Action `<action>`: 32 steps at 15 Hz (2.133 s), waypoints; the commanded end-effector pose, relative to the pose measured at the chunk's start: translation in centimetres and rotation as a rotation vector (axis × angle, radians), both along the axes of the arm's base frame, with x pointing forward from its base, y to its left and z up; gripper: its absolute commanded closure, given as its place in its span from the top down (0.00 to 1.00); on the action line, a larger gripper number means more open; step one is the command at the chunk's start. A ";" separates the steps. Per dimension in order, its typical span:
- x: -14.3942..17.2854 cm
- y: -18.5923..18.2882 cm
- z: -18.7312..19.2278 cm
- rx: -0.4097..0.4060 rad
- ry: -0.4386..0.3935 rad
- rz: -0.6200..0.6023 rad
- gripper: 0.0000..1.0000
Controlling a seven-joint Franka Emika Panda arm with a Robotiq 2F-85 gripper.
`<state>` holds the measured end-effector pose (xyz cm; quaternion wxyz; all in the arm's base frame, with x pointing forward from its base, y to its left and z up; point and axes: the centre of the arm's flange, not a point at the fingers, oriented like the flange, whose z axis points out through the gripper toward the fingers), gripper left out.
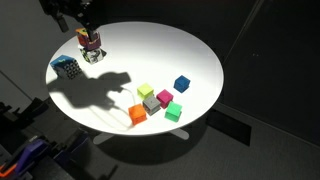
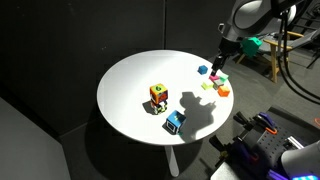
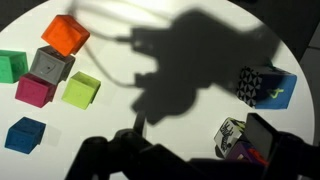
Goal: Put the light blue plushy cube on the orange plushy cube
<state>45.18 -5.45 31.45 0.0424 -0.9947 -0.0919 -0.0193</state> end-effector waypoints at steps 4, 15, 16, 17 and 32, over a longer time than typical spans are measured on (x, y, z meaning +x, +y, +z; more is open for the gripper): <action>-0.6 5.2 -2.7 -0.062 0.000 -0.090 1.00; -0.2 11.3 -6.9 -0.167 0.058 0.052 1.00; -0.1 11.7 -7.3 -0.168 0.064 0.064 1.00; 0.2 12.2 -7.8 -0.168 0.069 0.080 1.00; 2.6 16.1 -11.7 -0.144 0.080 0.140 1.00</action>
